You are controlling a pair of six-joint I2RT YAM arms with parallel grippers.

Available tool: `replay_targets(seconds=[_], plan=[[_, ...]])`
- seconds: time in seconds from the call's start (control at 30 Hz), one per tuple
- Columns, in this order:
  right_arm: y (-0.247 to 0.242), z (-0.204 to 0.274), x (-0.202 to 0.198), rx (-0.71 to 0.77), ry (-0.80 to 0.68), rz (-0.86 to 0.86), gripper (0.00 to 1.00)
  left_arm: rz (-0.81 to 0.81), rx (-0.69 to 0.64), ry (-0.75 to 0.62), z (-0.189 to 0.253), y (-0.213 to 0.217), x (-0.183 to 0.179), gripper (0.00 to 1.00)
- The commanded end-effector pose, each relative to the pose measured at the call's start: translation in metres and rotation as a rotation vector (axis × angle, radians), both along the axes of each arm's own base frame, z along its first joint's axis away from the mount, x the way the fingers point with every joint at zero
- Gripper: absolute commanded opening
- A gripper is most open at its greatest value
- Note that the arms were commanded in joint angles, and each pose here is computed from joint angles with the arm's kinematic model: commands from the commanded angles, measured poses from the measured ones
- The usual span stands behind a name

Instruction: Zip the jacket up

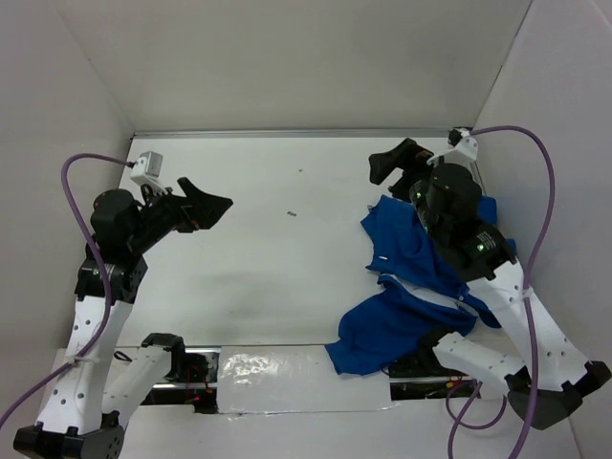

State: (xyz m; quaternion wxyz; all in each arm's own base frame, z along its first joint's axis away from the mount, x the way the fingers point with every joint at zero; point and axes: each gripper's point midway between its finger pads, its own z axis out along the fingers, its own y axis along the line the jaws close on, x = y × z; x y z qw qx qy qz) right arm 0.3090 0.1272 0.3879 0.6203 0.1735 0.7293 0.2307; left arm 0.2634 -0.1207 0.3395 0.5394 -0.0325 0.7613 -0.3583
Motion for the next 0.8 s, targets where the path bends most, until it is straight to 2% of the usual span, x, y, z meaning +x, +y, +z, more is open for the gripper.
replay_targets(seconds=[0.0,0.03,0.17,0.23,0.33,0.5,0.57,0.7,0.77], plan=[[-0.01,0.011,-0.011,-0.014,-0.037,-0.012,1.0,-0.058,0.017,-0.031,-0.003,-0.006,-0.014,0.99],[-0.016,0.0,-0.013,-0.053,0.006,-0.031,1.0,-0.079,0.019,-0.05,-0.001,-0.009,-0.016,0.99],[-0.062,-0.031,-0.015,-0.097,0.089,-0.281,1.0,-0.168,0.013,-0.096,0.005,-0.019,-0.031,0.99],[-0.064,-0.051,-0.018,-0.197,0.129,-0.263,1.0,-0.186,0.002,-0.072,-0.003,-0.022,-0.035,0.99],[-0.068,-0.074,-0.018,-0.227,0.211,-0.27,1.0,-0.244,-0.008,-0.081,-0.011,-0.029,-0.038,0.99],[-0.078,-0.095,-0.016,-0.219,0.26,-0.279,1.0,-0.259,-0.022,-0.007,-0.024,-0.032,-0.032,0.99],[-0.089,-0.115,-0.016,-0.216,0.33,-0.312,1.0,-0.26,-0.012,0.016,-0.033,-0.032,-0.032,0.98],[-0.131,-0.178,-0.033,-0.203,0.576,-0.492,1.0,-0.225,-0.023,0.026,-0.039,-0.028,-0.031,0.99],[-0.141,-0.208,-0.039,-0.22,0.678,-0.521,1.0,-0.23,-0.03,0.03,-0.04,-0.029,-0.03,0.99]])
